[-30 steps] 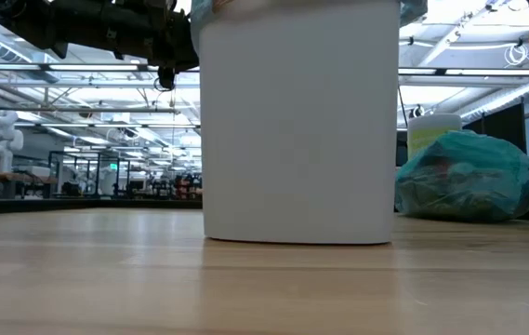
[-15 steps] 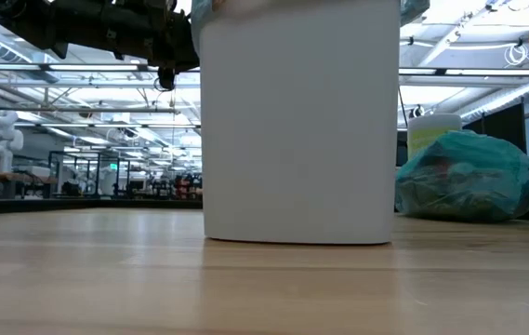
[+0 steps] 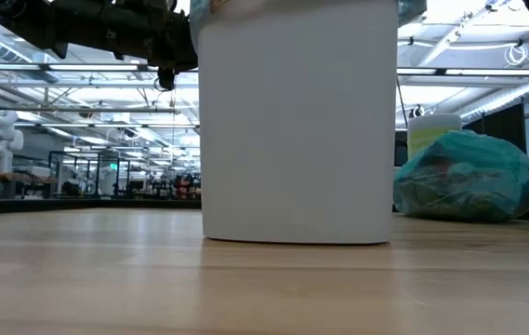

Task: Place trash/remove bag and relplace
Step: Put the new blue trash bag inside the white trash bin

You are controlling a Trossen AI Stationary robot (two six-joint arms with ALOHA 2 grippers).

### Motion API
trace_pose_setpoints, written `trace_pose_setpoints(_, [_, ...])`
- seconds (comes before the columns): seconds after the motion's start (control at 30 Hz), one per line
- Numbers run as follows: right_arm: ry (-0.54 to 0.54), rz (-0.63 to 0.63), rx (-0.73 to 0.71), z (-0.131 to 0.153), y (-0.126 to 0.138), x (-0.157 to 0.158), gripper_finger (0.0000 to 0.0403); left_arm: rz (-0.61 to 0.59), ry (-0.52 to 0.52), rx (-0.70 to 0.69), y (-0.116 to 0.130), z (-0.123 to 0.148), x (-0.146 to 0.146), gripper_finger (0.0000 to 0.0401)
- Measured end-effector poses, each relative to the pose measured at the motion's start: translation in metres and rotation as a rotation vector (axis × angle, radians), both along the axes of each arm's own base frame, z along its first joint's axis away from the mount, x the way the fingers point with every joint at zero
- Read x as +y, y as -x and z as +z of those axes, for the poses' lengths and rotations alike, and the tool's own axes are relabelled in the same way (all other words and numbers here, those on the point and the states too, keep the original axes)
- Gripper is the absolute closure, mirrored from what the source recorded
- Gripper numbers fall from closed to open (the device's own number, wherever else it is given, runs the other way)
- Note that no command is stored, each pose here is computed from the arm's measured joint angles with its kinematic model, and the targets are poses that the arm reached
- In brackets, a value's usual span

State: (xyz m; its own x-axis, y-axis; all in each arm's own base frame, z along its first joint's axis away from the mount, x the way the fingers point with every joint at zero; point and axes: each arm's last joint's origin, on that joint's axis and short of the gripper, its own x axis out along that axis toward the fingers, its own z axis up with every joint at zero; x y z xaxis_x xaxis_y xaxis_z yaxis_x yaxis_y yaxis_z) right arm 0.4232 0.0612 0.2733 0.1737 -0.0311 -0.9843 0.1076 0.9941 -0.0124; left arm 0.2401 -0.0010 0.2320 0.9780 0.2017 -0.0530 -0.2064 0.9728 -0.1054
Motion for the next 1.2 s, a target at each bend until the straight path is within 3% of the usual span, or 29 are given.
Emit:
trace_pose_setpoints(0.1, [-0.001, 0.009, -0.008, 0.006, 0.002, 0.002, 0.0403, 0.0, 0.0, -0.001, 0.0, 0.0, 0.0, 0.0401])
trace_pose_setpoints(0.23, [-0.008, 0.021, -0.082, 0.041, 0.01, 0.005, 0.0403, 0.0, 0.0, -0.003, 0.0, 0.0, 0.0, 0.0401])
trace_pose_setpoints(0.47, [0.058, 0.003, -0.134, 0.072, 0.024, 0.002, 0.0403, 0.001, 0.0, -0.002, 0.0, 0.0, 0.0, 0.0401])
trace_pose_setpoints(0.7, [0.092, -0.011, -0.049, 0.035, 0.017, -0.002, 0.0403, 0.001, 0.001, -0.001, 0.0, 0.0, 0.0, 0.0401])
trace_pose_setpoints(0.93, [0.043, 0.002, 0.041, -0.009, 0.016, 0.0, 0.0403, 0.001, 0.001, 0.001, 0.0, 0.0, 0.0, 0.0401])
trace_pose_setpoints(1.07, [0.025, 0.011, 0.048, -0.005, 0.018, 0.003, 0.0403, 0.001, 0.001, -0.001, 0.0, 0.0, 0.0, 0.0401])
trace_pose_setpoints(1.2, [0.016, 0.036, -0.041, 0.027, 0.019, 0.01, 0.0403, 0.002, 0.001, -0.001, 0.0, 0.0, 0.0, 0.0401])
